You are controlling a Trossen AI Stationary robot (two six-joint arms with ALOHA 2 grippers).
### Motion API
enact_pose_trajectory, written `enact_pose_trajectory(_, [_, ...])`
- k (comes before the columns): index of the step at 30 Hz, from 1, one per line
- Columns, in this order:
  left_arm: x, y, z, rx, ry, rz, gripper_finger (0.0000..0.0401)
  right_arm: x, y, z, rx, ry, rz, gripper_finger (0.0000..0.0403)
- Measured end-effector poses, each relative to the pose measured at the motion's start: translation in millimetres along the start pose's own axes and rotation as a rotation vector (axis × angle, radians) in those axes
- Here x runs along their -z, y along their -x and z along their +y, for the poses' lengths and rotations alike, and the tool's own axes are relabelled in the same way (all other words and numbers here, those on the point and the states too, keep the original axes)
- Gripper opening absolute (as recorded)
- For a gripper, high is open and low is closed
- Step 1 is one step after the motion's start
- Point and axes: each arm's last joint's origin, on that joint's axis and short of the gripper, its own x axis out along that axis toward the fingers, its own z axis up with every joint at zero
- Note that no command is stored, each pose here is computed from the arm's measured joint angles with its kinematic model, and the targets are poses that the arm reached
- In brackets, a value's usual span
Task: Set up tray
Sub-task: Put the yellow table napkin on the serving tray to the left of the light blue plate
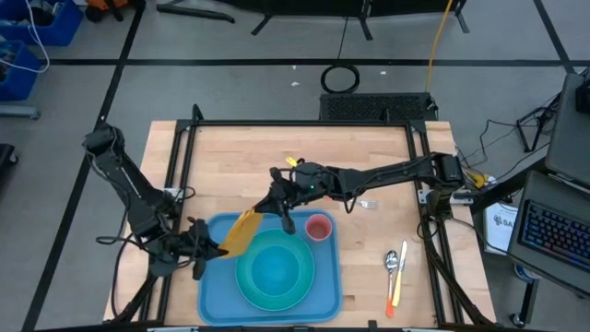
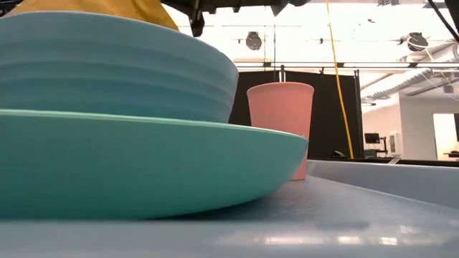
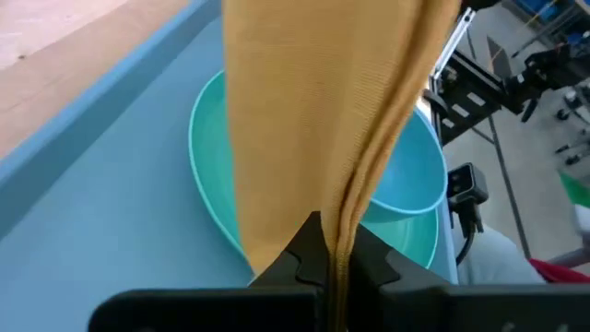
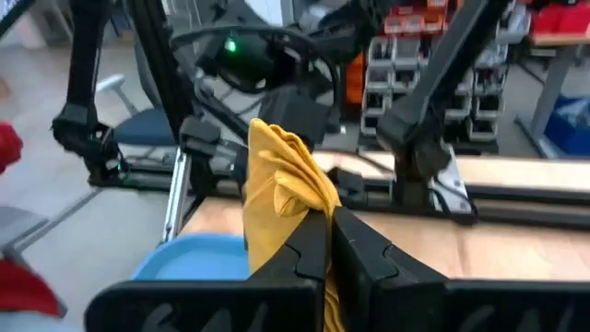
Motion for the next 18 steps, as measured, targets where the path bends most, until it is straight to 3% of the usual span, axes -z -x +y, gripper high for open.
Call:
enact_pose_trajectory(6, [2.5, 3.4, -1.6, 0.007, 0.001, -0.026, 0.0008, 14.8, -14.6, -4.1, 0.001, -0.020, 0.025, 0.0000])
enact_pose_trajectory(18, [17.7, 1.6, -3.8, -0.001, 0.032, -0.008, 0.0008, 13.8, -51.9, -10.8, -0.076, -0.042, 0.061, 0.0000])
